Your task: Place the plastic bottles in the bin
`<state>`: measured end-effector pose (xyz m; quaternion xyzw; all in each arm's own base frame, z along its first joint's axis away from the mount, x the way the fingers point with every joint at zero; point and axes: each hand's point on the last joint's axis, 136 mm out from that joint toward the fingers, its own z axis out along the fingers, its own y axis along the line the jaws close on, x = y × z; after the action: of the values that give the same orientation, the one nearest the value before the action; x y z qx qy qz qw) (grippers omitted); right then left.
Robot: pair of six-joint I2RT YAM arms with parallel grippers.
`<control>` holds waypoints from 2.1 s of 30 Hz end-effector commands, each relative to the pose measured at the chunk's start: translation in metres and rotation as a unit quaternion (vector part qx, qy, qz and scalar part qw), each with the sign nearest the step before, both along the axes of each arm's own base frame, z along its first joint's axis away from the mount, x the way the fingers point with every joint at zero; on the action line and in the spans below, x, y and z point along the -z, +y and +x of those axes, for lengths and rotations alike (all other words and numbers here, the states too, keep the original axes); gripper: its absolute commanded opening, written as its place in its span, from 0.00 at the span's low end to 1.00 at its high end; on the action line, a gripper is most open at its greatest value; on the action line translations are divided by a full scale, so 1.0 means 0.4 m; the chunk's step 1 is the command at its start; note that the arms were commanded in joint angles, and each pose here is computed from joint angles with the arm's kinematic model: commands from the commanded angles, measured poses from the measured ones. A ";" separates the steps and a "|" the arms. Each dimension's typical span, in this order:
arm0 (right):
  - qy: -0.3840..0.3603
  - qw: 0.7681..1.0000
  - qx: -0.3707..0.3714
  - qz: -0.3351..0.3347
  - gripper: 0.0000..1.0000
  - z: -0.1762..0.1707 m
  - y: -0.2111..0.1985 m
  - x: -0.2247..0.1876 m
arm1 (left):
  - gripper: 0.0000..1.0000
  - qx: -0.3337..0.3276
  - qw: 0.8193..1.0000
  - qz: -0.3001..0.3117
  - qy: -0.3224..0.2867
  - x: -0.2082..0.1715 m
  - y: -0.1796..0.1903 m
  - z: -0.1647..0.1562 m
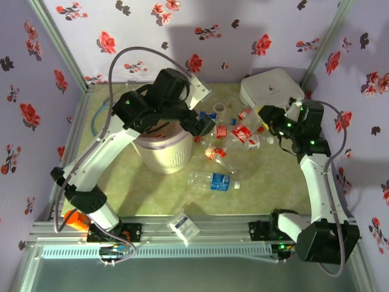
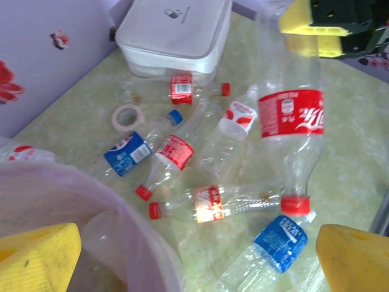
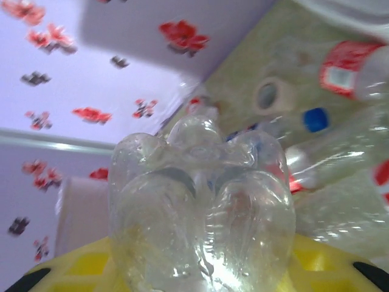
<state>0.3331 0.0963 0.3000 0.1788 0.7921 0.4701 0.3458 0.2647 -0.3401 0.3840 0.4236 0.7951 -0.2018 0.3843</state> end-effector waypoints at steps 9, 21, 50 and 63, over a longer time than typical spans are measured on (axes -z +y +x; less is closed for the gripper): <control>-0.133 0.983 -0.117 0.046 0.40 -0.034 0.214 -0.187 | 1.00 0.047 0.997 -0.017 0.052 0.026 -0.104 -0.026; -0.189 0.971 -0.136 0.059 0.40 -0.047 0.269 -0.256 | 0.95 0.059 0.994 -0.010 0.087 0.090 -0.155 -0.020; -0.142 0.986 -0.042 -0.078 0.84 -0.102 0.070 -0.179 | 0.51 0.039 0.998 -0.030 0.049 0.046 -0.135 0.016; -0.078 0.992 0.013 -0.099 0.99 -0.072 0.013 -0.044 | 0.50 -0.040 0.997 -0.058 -0.037 -0.150 0.052 0.061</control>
<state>0.3004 0.1075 0.3287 0.1050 0.7971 0.4136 0.4273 0.2877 -0.3679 0.4033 0.4029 0.7879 -0.2489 0.3936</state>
